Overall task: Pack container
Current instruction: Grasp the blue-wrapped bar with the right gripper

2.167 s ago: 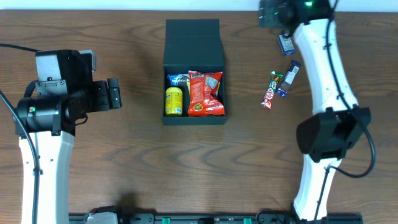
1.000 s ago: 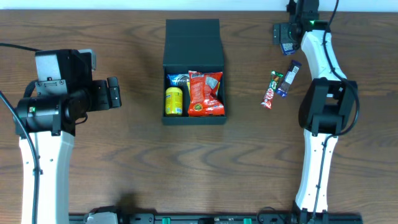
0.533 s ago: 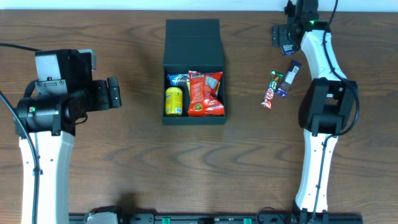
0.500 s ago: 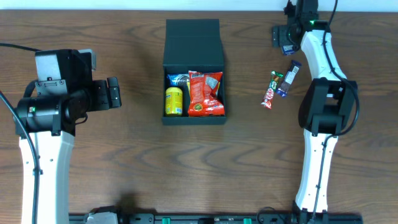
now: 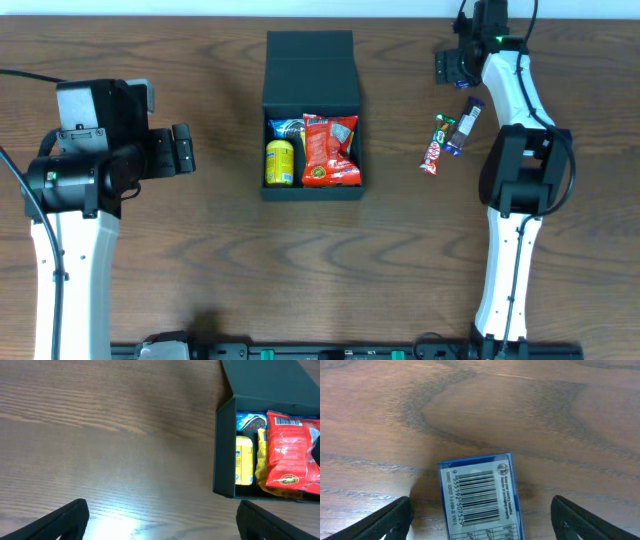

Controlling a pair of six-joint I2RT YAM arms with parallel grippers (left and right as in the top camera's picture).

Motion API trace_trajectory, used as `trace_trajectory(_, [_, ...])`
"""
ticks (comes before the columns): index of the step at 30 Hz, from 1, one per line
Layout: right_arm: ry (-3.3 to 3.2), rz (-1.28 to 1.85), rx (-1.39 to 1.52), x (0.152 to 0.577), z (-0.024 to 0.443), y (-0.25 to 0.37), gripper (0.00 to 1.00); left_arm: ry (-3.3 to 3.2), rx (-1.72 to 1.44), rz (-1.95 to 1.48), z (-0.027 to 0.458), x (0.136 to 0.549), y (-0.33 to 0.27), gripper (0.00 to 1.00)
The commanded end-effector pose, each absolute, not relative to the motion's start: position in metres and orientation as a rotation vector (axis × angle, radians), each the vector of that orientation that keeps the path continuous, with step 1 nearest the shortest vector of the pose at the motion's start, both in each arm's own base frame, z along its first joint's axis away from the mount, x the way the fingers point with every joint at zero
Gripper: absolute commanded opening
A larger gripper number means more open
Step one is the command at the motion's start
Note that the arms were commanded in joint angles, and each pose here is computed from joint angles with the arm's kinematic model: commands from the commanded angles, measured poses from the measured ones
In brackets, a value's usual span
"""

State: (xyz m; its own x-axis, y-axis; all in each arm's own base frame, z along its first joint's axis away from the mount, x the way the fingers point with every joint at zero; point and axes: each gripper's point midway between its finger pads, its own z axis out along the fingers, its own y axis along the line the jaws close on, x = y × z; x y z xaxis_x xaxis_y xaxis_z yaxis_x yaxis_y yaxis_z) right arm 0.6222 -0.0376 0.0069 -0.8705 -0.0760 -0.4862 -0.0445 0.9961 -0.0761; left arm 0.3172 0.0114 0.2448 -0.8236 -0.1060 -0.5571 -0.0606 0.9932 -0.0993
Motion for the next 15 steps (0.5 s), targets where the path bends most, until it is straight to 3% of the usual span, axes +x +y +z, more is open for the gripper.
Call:
trace_trajectory(1, [2.689, -0.095, -0.100, 0.613, -0.022, -0.040, 0.80, 2.532, -0.107, -0.089, 0.248, 0.319, 0.013, 0.95])
trace_trajectory(5, [2.692, -0.087, -0.098, 0.612, -0.022, -0.039, 0.59, 2.531, -0.107, -0.088, 0.248, 0.320, 0.013, 0.95])
trace_trajectory(15, [2.701, -0.078, -0.104, 0.610, -0.023, -0.029, 0.41, 2.531, -0.106, -0.089, 0.248, 0.320, 0.013, 0.95])
